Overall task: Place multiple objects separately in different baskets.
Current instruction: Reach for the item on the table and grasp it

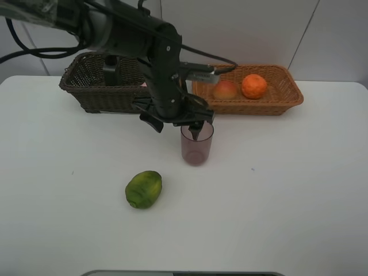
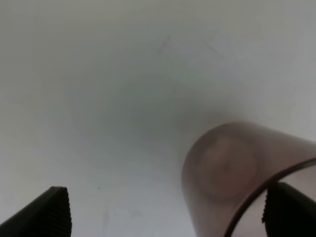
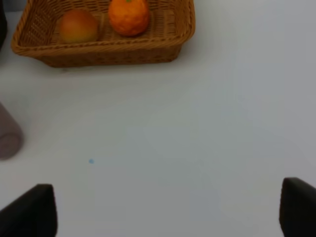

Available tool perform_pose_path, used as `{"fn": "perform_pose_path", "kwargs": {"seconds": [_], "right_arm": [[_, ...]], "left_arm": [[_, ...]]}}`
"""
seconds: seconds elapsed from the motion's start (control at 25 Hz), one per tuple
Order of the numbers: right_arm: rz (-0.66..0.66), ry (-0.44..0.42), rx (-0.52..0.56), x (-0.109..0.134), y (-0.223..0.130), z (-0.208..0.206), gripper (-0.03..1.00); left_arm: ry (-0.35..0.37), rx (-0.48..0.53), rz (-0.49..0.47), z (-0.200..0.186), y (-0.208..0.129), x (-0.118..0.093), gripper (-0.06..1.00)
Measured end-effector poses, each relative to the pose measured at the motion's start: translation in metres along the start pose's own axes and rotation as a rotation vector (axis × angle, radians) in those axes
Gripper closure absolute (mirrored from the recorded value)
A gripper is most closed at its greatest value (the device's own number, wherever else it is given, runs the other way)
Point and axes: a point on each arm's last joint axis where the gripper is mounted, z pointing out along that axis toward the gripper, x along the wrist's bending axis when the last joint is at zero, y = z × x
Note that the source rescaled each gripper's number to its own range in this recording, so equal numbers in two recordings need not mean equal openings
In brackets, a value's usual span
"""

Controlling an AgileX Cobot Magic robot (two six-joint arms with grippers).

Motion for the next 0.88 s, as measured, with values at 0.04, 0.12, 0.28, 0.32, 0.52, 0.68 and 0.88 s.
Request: {"fn": "perform_pose_path", "kwargs": {"seconds": [0.04,0.12,0.28,0.32,0.52,0.68,0.88], "right_arm": [[0.000,0.000,0.000,0.000,0.000,0.000,-0.03],[0.000,0.000,0.000,0.000,0.000,0.000,-0.03],[0.000,0.000,0.000,0.000,0.000,0.000,-0.03],[0.000,0.000,0.000,0.000,0.000,0.000,-0.03],[0.000,0.000,0.000,0.000,0.000,0.000,-0.03],[0.000,0.000,0.000,0.000,0.000,0.000,-0.03],[0.000,0.000,0.000,0.000,0.000,0.000,-0.03]], "left_arm": [[0.000,0.000,0.003,0.002,0.000,0.000,-0.06],[0.000,0.001,0.009,0.005,0.000,0.000,-0.06],[-0.001,-0.003,0.013,0.006,0.000,0.000,-0.06],[-0.002,-0.004,0.015,0.007,0.000,0.000,-0.06],[0.001,0.005,0.015,0.017,-0.001,0.000,-0.06],[0.004,0.014,0.015,0.022,-0.001,0.000,-0.06],[0.000,0.004,0.017,0.022,-0.001,0.000,0.13]]}}
